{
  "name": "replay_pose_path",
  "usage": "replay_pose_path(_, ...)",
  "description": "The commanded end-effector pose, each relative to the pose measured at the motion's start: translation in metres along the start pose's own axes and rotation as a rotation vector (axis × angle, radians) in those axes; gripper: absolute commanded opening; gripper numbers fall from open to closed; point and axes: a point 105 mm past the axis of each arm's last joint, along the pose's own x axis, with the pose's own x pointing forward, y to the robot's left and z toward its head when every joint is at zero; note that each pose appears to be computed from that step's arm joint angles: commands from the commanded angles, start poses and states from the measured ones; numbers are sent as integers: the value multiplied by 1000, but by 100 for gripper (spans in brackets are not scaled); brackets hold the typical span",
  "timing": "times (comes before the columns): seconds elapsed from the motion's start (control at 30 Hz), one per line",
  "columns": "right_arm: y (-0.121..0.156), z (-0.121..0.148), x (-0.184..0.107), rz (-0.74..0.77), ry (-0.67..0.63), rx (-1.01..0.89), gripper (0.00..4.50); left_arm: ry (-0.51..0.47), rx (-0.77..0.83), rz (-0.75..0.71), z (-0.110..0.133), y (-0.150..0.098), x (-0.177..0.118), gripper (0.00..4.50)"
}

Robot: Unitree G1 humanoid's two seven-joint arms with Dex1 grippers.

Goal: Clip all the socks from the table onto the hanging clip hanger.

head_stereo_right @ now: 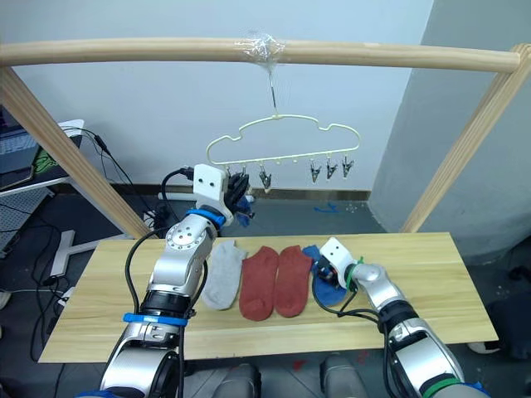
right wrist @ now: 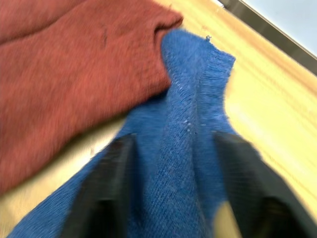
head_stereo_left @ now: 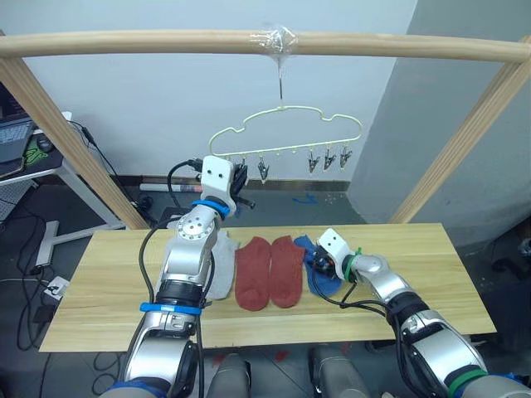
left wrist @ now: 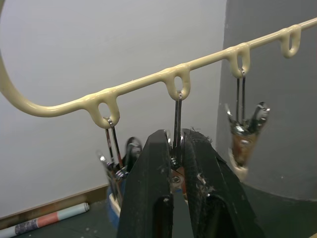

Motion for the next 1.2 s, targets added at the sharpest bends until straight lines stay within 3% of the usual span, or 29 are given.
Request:
replay_pose_path(0.03,5,-26,-12,22,61,-17,115,-14,-5,-5,5,0,-2,5)
replay_pose_path(0.13,1,-30,-30,5,37,-30,12,-7,-57,-25,5,-2,-3,5)
replay_pose_path(0.17,-2,-25,-38,-10,14,-60,3,-4,-90,-35,5,-1,-4,5)
replay_pose_path(0.23,-6,-16,-50,-27,-26,-103,3,3,-152,-50,6,0,-5,5)
replay_pose_path(0.4,-4,21,-74,-49,-139,-201,3,57,-483,-64,8,6,-6,5)
replay_pose_path(0.5,13,63,-78,-44,-239,-305,3,102,-837,-101,12,7,-6,5)
replay_pose_path(0.6,24,94,-75,-61,-305,-368,3,135,-1017,-177,16,0,-11,5)
replay_pose_path(0.87,26,145,-66,-110,-404,-392,3,168,-1077,-276,26,-16,-18,5)
replay_pose_path(1.2,25,163,-59,-124,-444,-421,3,176,-1062,-329,29,-24,-26,5)
